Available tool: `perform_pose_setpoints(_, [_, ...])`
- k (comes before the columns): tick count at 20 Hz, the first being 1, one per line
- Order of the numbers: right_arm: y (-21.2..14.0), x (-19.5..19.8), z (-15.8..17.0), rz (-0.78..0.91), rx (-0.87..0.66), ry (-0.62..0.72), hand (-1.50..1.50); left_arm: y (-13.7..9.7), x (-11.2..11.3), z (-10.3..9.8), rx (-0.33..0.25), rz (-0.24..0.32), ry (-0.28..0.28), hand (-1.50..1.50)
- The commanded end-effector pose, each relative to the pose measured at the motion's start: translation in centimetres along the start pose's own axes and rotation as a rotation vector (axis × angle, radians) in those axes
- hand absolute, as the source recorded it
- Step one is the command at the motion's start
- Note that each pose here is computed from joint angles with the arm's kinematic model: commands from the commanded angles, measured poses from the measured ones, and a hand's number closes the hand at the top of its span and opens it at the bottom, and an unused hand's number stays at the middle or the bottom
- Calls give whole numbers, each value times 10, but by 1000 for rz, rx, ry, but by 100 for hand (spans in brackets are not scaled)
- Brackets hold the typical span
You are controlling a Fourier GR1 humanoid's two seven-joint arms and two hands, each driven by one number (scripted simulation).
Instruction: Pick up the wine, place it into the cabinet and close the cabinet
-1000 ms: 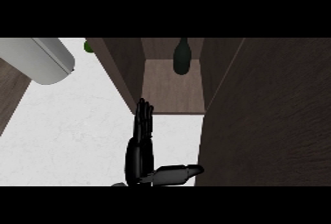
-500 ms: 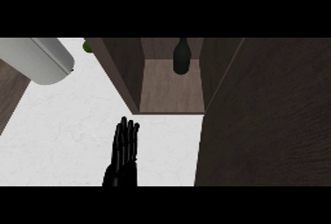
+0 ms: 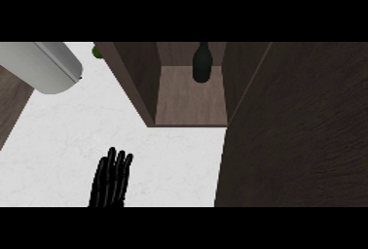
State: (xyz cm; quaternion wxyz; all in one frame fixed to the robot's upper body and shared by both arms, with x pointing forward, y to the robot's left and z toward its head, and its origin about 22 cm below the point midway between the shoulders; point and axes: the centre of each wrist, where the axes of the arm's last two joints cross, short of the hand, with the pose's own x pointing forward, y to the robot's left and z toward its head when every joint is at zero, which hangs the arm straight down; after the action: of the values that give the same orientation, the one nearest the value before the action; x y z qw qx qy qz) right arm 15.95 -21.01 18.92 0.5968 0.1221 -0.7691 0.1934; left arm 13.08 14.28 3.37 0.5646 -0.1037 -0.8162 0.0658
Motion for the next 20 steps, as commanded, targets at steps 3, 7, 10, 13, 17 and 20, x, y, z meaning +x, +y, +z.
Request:
perform_pose_setpoints(3, [8,3,17,-116,101,-14,150,44,23,-3,-19,-2,-14,-150])
perform_pose_setpoints(7, [21,6,23,-230,175,54,150,51,31,0,16,-16,-14,-150])
perform_pose_setpoints(10, [31,11,39,-231,206,59,150,63,34,-1,39,-2,-42,-150])
perform_pose_setpoints(13, [42,18,31,-235,276,44,150,92,37,-10,57,-16,-50,-150])
perform_pose_setpoints(17, [60,20,31,-170,372,16,150,91,59,-4,72,-23,-52,-150])
perform_pose_setpoints(20, [76,14,24,-188,426,11,150,113,70,-7,71,-19,-43,-150])
